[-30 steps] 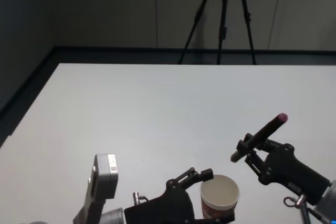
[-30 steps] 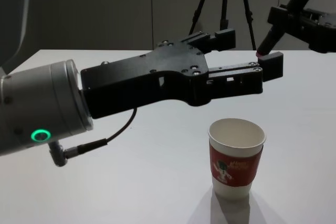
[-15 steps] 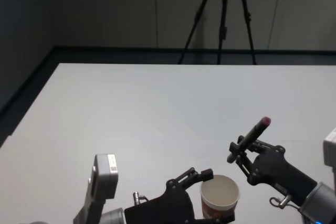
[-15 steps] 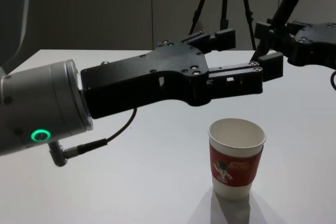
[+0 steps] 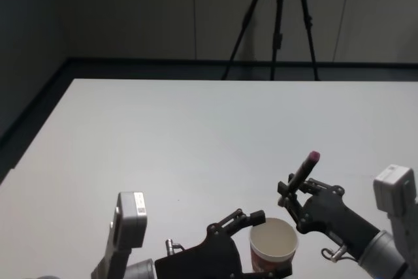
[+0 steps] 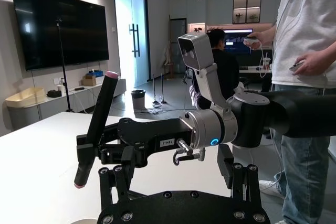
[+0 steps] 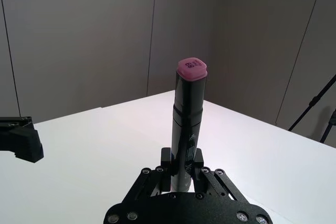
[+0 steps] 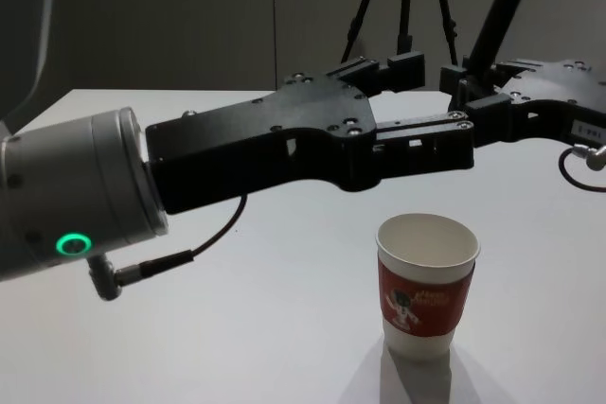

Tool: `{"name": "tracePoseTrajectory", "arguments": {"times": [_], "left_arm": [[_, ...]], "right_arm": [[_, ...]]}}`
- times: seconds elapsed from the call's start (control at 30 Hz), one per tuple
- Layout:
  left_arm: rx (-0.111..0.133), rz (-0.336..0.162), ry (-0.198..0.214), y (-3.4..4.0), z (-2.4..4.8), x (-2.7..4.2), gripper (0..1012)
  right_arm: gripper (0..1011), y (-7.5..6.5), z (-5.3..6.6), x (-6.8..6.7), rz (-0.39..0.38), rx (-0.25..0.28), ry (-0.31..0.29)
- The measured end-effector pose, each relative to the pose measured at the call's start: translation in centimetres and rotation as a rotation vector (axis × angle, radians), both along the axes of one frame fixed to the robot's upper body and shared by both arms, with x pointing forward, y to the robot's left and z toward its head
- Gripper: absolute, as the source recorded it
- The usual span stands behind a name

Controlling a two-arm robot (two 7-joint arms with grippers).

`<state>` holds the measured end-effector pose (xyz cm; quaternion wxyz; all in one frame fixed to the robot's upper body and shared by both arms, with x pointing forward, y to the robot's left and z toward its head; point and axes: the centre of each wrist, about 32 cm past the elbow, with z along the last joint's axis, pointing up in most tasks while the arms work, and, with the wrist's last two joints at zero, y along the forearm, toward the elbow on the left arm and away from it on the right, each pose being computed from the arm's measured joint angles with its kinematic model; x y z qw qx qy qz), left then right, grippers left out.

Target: Place the pen into the pen holder.

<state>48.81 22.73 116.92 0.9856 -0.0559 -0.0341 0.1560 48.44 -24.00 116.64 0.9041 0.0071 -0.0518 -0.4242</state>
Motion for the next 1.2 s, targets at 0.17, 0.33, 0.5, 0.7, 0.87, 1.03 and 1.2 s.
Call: {"name": "tracePoseTrajectory", "arguments": {"times": [0.17,0.33,0.5,0.7,0.87,1.03,1.2], "left_arm": [[0.0,0.0,0.0,0.0,0.0,0.0,1001],[0.0,0.0,0.0,0.0,0.0,0.0,1001],[0.0,0.0,0.0,0.0,0.0,0.0,1001],[0.0,0.0,0.0,0.0,0.0,0.0,1001],[0.0,0.0,0.0,0.0,0.0,0.0,1001],[0.0,0.0,0.0,0.0,0.0,0.0,1001],[0.0,0.0,0.0,0.0,0.0,0.0,1001]], "right_arm": [[229,0.3,-0.3,-0.1,-0.017,-0.014,0.006],[229,0.2,-0.7,-0.1,-0.036,-0.032,0.013],[228,0.1,-1.0,0.0,-0.055,-0.047,0.025],[229,0.2,-1.3,0.0,-0.063,-0.062,0.044],[229,0.7,-1.4,0.2,-0.064,-0.08,0.057],[229,1.1,-1.6,0.2,-0.063,-0.094,0.071],[229,1.6,-1.9,0.3,-0.067,-0.109,0.091]]}}
